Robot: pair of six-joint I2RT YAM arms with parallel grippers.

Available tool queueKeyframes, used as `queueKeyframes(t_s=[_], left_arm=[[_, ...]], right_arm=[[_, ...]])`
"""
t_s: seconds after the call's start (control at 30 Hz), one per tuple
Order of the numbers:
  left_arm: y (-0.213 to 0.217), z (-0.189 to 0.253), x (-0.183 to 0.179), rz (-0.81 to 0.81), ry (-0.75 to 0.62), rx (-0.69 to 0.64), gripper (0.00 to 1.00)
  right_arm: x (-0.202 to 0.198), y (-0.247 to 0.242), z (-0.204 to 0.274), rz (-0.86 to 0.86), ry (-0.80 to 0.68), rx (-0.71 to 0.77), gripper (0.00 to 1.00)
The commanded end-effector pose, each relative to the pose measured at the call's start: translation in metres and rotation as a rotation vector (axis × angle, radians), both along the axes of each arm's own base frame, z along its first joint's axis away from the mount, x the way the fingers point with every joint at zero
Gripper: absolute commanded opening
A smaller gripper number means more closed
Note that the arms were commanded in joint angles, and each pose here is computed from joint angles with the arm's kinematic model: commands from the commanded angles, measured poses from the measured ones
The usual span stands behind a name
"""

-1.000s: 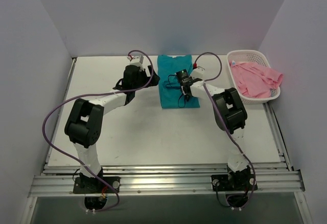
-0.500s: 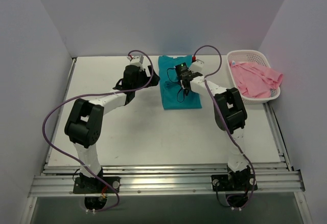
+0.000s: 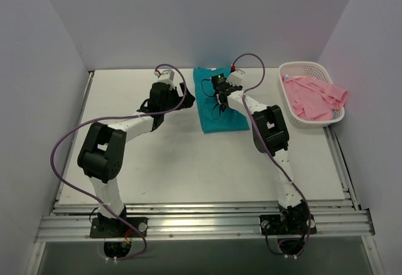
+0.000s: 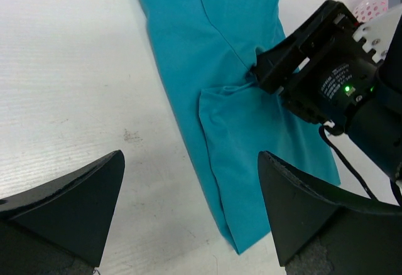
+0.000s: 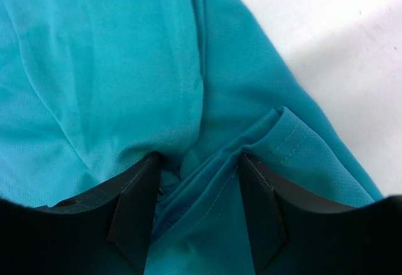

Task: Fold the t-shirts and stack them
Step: Fold the tshirt

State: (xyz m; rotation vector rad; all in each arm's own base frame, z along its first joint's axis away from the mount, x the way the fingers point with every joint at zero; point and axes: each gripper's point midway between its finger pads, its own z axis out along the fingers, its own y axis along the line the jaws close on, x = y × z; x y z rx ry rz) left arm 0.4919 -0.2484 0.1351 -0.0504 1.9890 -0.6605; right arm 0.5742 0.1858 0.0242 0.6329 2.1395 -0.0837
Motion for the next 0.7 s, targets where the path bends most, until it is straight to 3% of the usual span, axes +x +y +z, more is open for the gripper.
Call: queueKeyframes(t_s=[0.0, 0.33, 0.57, 0.67], left_arm=[[-0.007, 0.06, -0.005, -0.036, -0.127, -0.089, 0.96], [-0.008, 0.087, -0.019, -0.057, -0.166, -0.113, 0.96], [-0.027, 0.097, -0.012, -0.135, -0.215, -0.163, 0.96], [-0.037, 0.075, -0.002, -0.165, -0.187, -0.163, 0.96]], right_arm=[[0.012, -0.013, -0.006, -0.021, -0.01, 0.01, 0.48], [0.021, -0.021, 0.022, -0.014, -0.056, 0.048, 0.48], [0.015, -0.014, 0.094, 0.036, -0.15, 0.106, 0.5], [0.007, -0.013, 0.128, 0.052, -0.19, 0.108, 0.5]])
